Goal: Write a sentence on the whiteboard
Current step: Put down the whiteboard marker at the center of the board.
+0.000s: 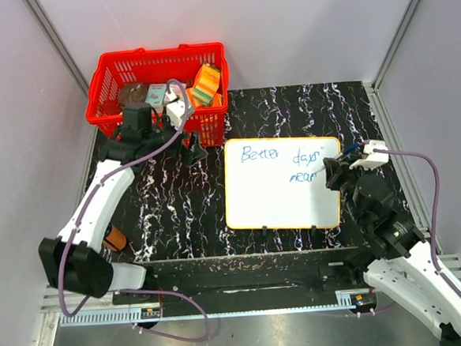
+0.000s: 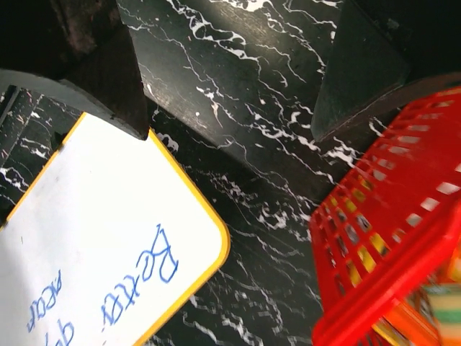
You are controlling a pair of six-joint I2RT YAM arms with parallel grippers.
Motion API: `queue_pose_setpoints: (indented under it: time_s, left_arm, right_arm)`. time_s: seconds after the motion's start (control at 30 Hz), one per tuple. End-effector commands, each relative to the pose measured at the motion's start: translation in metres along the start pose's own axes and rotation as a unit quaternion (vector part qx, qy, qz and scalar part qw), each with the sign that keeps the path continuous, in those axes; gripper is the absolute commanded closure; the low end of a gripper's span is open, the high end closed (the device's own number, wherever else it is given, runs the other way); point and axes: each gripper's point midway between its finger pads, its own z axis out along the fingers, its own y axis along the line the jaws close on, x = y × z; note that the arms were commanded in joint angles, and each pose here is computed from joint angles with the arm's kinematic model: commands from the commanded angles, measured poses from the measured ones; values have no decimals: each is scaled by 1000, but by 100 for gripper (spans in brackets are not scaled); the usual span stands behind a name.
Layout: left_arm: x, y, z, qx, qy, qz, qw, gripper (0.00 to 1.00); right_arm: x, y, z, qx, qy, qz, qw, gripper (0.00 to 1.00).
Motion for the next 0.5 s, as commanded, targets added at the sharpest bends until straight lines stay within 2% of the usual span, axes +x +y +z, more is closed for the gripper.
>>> queue_pose_setpoints:
  time_s: [0.0, 0.13, 0.23, 0.3, 0.43, 0.47]
  left_arm:
    - [-27, 3, -21, -44, -43, 35, 998, 1]
    - [-33, -3, -34, -47, -47, 52, 996, 1]
    - [-40, -6, -48, -63, -58, 62, 994, 1]
    - [-45, -8, -55, -73, -67, 69, 993, 1]
    - [-62, -15, -79, -98, -100, 71, 988, 1]
    - [-67, -15, -84, -105, -110, 73, 986, 1]
  right_arm:
    - [-21, 38, -5, -76, 19, 12, 997, 100]
    - [-20, 65, 0, -123, 67, -6, 990, 100]
    - [-1, 88, 3, -171, 127, -25, 977, 100]
    - [16, 108, -2, -227, 169, -32, 959, 100]
    - [50, 133, 9, -264, 243, -18, 933, 100]
    - [56, 143, 6, -288, 264, -2, 921, 100]
